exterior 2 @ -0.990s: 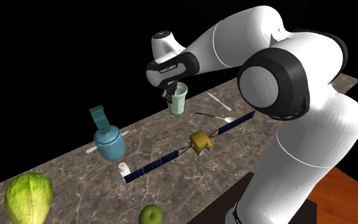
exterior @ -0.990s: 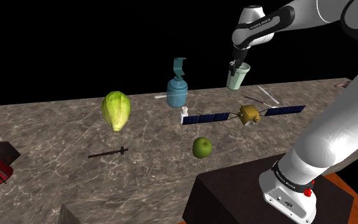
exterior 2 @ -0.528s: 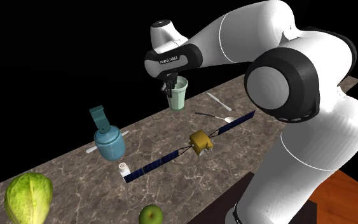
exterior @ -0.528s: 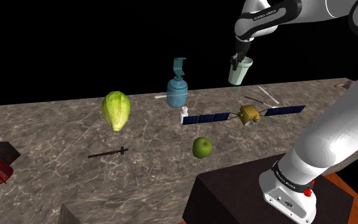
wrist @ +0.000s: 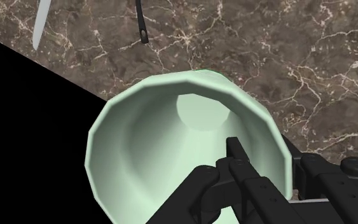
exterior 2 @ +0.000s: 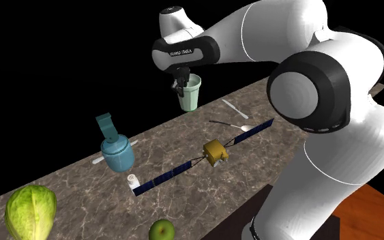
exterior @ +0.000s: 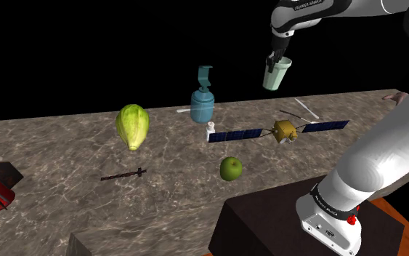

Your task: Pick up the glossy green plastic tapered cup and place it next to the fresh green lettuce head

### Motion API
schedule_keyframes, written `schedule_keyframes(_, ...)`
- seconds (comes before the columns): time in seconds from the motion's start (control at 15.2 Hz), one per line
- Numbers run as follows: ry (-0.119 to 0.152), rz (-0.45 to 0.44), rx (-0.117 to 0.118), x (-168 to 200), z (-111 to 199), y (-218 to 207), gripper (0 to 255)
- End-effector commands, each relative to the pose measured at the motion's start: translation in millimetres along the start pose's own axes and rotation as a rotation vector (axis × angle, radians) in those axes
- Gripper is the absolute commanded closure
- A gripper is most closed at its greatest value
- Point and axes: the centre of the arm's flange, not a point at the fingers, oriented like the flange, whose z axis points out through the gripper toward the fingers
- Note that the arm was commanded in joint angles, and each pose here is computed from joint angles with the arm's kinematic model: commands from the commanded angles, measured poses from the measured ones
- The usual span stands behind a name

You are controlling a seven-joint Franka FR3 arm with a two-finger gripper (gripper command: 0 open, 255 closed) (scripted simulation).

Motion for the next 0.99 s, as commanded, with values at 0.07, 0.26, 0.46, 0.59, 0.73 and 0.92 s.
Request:
schedule_keyframes(0.07,0.000,0.000,0.000,-1,-16,4,255)
schedule_keyframes(0.26,0.000,0.000,0.000,0,-31,7,255)
schedule_keyframes(0.46,0.000,0.000,0.000,0,-43,9,255)
schedule_keyframes(0.59,0.000,0.000,0.000,2,-48,-17,255)
schedule_keyframes(0.73,0.000,0.000,0.000,4,-53,-42,255)
schedule_keyframes(0.92,0.000,0.000,0.000,7,-61,-81,255)
